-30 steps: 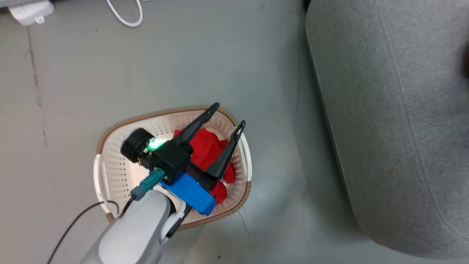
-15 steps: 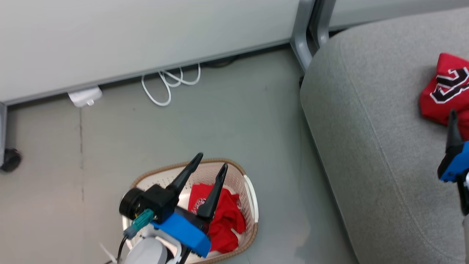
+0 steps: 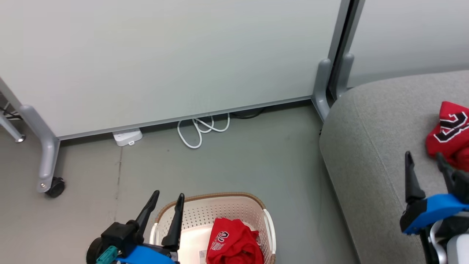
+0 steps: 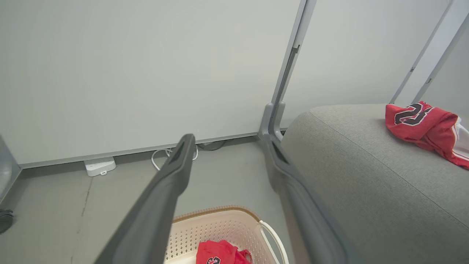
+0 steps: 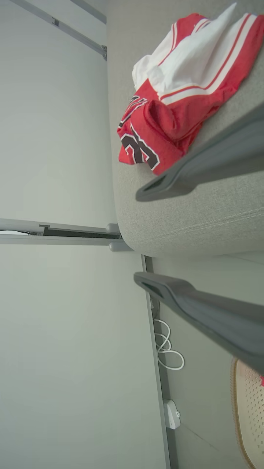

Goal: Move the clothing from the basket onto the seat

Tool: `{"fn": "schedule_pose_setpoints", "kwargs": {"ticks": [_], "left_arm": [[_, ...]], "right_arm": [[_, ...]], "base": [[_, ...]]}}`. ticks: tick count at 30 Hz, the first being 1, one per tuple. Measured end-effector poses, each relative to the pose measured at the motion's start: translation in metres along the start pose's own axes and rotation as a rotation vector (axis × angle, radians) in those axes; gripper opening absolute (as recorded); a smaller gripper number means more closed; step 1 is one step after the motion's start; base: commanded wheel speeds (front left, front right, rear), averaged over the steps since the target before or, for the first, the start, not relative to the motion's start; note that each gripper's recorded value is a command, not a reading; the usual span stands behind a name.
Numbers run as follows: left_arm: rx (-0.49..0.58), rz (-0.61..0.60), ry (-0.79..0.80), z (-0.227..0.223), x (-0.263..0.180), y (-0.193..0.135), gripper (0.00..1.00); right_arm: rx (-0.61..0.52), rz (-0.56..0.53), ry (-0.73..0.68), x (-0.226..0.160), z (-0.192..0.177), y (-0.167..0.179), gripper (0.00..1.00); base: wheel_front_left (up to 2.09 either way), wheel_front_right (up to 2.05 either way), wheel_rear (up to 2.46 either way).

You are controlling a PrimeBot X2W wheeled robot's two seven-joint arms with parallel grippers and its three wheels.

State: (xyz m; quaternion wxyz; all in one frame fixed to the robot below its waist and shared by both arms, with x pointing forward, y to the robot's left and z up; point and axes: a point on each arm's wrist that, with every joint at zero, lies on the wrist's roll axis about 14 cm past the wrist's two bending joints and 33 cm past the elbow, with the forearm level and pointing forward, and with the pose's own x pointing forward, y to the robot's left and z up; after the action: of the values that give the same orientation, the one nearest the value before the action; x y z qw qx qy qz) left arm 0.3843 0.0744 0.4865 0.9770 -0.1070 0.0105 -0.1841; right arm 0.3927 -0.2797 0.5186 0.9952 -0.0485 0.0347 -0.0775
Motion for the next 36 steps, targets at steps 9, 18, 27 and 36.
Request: {"fn": "schedule_pose_setpoints", "kwargs": {"ticks": [9, 18, 27, 36], "left_arm": [[0.015, 0.156, -0.050, 0.016, -0.024, 0.045, 1.00], [0.021, 0.233, -0.054, 0.018, -0.040, 0.067, 1.00], [0.020, 0.251, -0.059, 0.019, -0.042, 0.072, 1.00], [0.013, 0.249, -0.047, 0.014, -0.039, 0.070, 1.00]], "right_arm": [[0.043, 0.122, -0.021, -0.025, 0.009, 0.052, 1.00], [0.052, 0.177, -0.009, -0.039, 0.004, 0.074, 1.00], [0.056, 0.198, -0.005, -0.044, 0.002, 0.082, 1.00], [0.064, 0.207, 0.005, -0.043, -0.002, 0.085, 1.00]], "base": [[0.00, 0.00, 0.00], [0.00, 0.00, 0.00], [0.00, 0.00, 0.00], [0.00, 0.00, 0.00]]}}
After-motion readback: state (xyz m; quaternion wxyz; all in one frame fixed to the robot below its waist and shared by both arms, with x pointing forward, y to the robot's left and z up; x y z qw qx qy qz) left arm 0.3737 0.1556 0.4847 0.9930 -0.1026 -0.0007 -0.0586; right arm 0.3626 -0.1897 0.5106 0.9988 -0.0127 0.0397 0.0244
